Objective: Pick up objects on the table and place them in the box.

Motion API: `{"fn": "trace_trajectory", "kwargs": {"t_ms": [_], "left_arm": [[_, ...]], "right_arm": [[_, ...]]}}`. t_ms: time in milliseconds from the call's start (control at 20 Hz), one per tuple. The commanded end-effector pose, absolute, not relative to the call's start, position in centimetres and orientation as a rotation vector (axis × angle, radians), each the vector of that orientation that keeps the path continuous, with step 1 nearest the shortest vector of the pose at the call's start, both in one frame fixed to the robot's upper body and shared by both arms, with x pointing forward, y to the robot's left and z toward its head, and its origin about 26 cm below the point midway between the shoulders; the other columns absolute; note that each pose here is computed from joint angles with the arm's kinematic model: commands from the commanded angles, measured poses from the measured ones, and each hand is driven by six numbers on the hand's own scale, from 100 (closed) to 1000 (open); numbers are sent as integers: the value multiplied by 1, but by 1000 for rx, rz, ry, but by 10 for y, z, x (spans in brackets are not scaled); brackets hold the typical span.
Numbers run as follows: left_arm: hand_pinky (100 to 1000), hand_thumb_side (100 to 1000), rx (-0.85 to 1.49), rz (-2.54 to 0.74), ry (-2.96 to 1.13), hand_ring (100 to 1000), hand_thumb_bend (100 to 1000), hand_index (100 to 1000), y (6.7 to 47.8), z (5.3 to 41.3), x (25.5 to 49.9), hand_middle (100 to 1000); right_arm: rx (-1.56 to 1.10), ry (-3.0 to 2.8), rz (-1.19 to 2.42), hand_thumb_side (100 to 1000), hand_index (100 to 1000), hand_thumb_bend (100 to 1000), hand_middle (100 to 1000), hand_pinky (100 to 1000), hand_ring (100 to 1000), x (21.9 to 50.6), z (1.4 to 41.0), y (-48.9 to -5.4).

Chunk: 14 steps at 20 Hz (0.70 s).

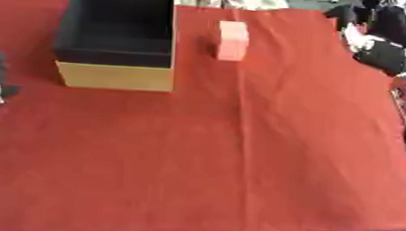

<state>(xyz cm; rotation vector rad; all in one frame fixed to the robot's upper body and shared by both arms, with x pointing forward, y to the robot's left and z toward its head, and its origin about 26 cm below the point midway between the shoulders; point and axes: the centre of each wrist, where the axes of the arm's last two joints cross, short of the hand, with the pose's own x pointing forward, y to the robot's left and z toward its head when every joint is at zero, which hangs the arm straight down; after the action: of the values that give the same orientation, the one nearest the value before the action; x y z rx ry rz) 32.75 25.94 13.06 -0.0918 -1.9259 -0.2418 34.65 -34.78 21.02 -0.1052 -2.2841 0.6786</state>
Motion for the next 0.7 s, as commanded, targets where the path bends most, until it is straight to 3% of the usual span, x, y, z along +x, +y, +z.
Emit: {"fn": "trace_trajectory", "kwargs": {"t_ms": [50,700], "left_arm": [[886,447,-84,-283,-1961,999,100,912,260,142,327,916],[887,427,-130,-342,-1968,999,100,912,256,140,328,915]], "right_arm": [[-168,-2293,790,100,988,100,785,710,934,347,230,-356],[-219,-2206,1124,100,1000,100,850,731,975,398,250,-350]]}}
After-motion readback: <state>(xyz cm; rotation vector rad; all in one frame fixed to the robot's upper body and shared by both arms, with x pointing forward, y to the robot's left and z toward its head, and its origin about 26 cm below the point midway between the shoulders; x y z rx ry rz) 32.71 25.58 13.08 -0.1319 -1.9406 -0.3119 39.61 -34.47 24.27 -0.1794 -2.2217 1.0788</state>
